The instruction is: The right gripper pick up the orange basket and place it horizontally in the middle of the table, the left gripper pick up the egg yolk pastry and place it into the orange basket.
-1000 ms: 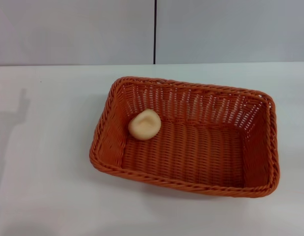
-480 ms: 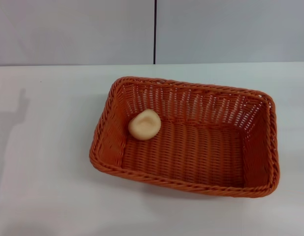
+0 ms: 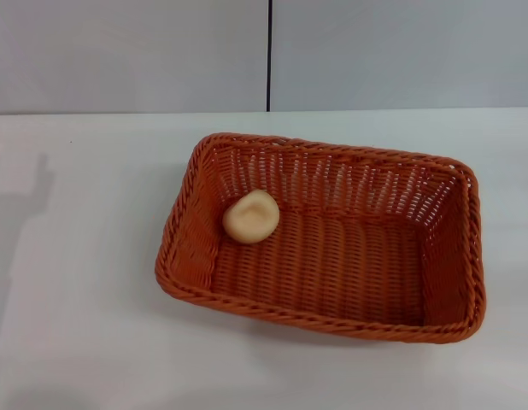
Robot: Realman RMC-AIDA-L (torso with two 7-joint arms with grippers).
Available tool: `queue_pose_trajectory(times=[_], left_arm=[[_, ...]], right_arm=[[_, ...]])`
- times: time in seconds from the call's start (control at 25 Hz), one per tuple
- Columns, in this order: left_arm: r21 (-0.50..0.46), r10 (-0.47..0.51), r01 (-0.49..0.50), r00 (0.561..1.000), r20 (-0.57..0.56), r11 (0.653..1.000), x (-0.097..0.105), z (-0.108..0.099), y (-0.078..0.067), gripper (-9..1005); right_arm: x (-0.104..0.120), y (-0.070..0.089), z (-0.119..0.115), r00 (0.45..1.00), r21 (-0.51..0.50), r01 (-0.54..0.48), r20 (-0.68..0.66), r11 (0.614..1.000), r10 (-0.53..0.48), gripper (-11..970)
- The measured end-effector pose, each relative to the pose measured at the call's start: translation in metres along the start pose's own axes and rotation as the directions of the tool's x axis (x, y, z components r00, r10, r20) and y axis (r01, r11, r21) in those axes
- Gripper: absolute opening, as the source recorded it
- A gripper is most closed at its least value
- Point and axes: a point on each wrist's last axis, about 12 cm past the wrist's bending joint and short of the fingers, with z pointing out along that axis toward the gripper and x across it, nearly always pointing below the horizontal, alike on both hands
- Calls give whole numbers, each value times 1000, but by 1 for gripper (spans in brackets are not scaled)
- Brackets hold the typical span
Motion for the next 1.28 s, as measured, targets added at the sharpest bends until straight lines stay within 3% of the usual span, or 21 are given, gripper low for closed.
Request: queue_pose_trajectory(times=[1.28], left_arm=[[6, -4, 4, 1000, 4, 1000, 0, 3, -2, 726]], right_arm=[[3, -1, -4, 1000, 20, -9, -1, 1000, 9, 508]])
